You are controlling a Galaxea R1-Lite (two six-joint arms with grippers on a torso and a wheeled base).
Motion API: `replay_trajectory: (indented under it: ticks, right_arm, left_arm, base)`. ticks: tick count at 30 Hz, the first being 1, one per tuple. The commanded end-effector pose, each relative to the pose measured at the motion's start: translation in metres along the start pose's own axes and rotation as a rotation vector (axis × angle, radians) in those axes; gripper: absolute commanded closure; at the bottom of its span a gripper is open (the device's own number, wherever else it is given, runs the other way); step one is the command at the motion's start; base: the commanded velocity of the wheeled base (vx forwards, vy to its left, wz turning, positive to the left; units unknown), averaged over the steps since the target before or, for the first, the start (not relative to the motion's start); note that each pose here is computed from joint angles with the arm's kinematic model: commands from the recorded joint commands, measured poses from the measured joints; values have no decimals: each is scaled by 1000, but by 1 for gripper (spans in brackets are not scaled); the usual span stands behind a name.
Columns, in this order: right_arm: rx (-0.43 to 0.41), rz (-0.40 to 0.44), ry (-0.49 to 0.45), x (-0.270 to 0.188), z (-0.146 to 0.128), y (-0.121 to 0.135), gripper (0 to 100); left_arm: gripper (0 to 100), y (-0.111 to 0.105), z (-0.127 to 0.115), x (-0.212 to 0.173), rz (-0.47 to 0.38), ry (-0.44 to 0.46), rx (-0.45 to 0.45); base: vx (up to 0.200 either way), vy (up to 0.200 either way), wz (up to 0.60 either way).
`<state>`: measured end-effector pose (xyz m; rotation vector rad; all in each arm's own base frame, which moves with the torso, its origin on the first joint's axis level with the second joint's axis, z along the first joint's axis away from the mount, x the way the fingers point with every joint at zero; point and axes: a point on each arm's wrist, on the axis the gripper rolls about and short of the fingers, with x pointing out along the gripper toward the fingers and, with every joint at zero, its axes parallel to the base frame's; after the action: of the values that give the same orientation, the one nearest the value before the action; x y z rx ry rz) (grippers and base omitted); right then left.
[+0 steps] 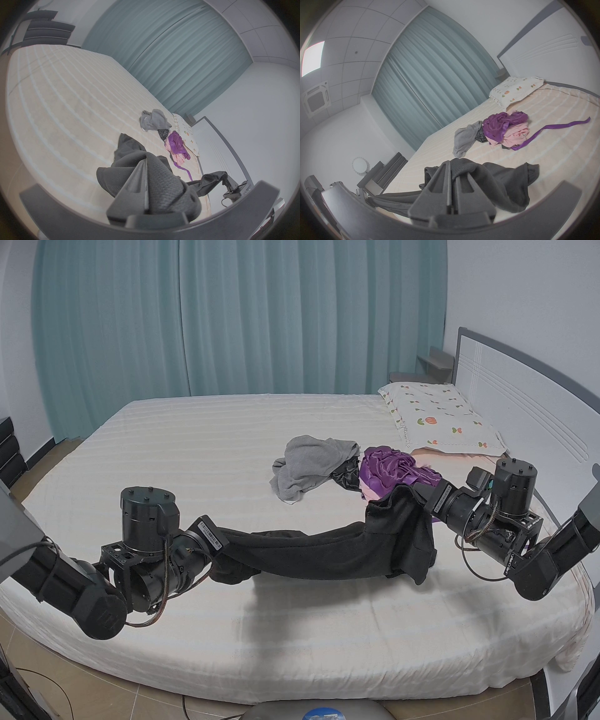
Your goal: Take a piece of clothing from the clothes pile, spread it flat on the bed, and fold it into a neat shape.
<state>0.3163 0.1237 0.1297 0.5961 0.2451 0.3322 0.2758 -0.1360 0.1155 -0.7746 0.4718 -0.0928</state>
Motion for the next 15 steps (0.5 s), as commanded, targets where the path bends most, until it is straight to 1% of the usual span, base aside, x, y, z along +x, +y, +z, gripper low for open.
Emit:
replay_trajectory:
  ticks: [1, 7, 12, 15]
  right_arm:
    - [-15, 14, -16, 0, 3, 4, 100]
    - [-21, 15, -45, -3, 6, 12, 100]
    - [-21, 36, -77, -3, 16, 18, 100]
    - [-22, 36, -75, -1, 15, 19, 100]
  left_arm:
    - [100, -5, 9, -10, -21, -23, -6]
    - [100, -6, 12, -14, -25, -30, -8]
    - [100, -6, 15, -14, -26, -42, -11]
    - [100, -6, 15, -14, -25, -43, -12]
  base:
    - [0, 200, 0]
    - [0, 200, 0]
    - [0, 200, 0]
    - [0, 200, 0]
